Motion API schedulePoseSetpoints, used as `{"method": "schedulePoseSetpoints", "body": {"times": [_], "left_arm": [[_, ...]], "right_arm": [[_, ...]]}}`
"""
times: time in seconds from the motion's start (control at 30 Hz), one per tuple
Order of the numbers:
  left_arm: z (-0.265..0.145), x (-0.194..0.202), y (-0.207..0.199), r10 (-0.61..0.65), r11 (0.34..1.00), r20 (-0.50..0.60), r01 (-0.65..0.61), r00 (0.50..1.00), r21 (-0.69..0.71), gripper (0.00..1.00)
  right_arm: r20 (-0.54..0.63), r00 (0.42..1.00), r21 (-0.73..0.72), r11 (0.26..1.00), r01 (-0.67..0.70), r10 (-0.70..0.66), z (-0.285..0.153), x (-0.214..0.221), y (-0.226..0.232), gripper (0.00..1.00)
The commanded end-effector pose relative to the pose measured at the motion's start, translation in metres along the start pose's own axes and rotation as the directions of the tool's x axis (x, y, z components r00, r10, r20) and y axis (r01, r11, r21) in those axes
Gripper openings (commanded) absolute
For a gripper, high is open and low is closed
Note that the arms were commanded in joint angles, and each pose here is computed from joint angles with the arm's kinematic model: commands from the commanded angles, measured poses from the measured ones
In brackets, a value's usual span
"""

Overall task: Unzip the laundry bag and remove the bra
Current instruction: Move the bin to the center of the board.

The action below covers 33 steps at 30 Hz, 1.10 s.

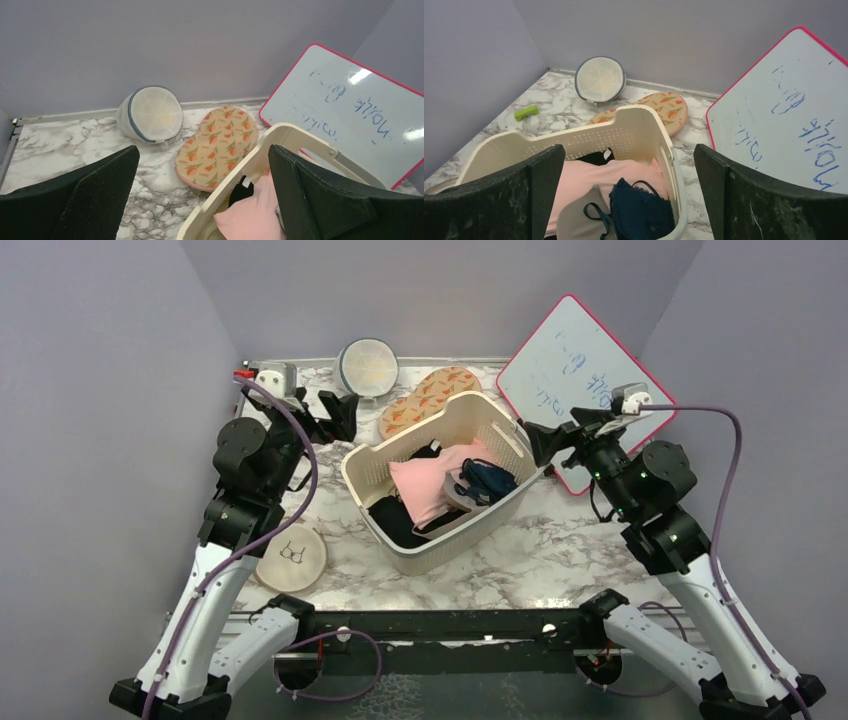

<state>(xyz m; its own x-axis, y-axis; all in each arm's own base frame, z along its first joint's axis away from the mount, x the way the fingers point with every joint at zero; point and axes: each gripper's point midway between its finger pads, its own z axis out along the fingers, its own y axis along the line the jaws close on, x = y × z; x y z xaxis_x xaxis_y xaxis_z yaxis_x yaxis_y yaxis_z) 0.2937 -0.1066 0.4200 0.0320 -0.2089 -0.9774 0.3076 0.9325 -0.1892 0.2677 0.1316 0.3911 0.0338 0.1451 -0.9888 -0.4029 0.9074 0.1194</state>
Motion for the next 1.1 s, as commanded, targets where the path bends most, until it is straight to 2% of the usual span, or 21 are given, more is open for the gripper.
{"method": "schedulePoseSetpoints", "body": {"times": [0.0,0.13,0.33,0.5,0.63,0.8,0.9,1.07], "left_arm": [[0.010,0.003,0.014,0.032,0.998,0.030,-0.030,0.999,-0.058,0.99],[0.018,0.016,0.021,0.051,0.995,0.013,-0.050,0.999,-0.082,0.99],[0.024,0.027,0.029,0.078,0.991,0.006,-0.076,0.997,-0.106,0.99],[0.026,0.027,0.033,0.094,0.989,0.021,-0.091,0.995,-0.118,0.99],[0.027,0.023,0.035,0.101,0.987,0.037,-0.096,0.994,-0.129,0.99],[0.027,0.019,0.036,0.107,0.986,0.055,-0.099,0.993,-0.132,0.99],[0.027,0.017,0.035,0.108,0.987,0.061,-0.099,0.992,-0.129,0.99],[0.026,0.014,0.036,0.110,0.986,0.072,-0.100,0.991,-0.134,0.99]], "right_arm": [[-0.015,0.999,0.027,0.999,-0.035,0.035,0.015,0.007,0.001,1.00],[-0.109,0.992,0.033,0.998,-0.056,0.059,0.027,0.036,0.006,1.00],[-0.264,0.954,0.120,0.986,-0.115,0.143,0.032,0.089,0.003,1.00],[-0.358,0.904,0.265,0.954,-0.141,0.233,0.017,0.130,-0.012,1.00],[-0.407,0.854,0.414,0.899,-0.143,0.323,-0.005,0.163,-0.029,1.00],[-0.356,0.833,0.624,0.771,-0.125,0.423,-0.034,0.170,-0.058,1.00],[-0.288,0.854,0.681,0.720,-0.135,0.433,-0.044,0.158,-0.070,1.00],[-0.187,0.869,0.802,0.582,-0.134,0.458,-0.066,0.158,-0.094,1.00]]}}
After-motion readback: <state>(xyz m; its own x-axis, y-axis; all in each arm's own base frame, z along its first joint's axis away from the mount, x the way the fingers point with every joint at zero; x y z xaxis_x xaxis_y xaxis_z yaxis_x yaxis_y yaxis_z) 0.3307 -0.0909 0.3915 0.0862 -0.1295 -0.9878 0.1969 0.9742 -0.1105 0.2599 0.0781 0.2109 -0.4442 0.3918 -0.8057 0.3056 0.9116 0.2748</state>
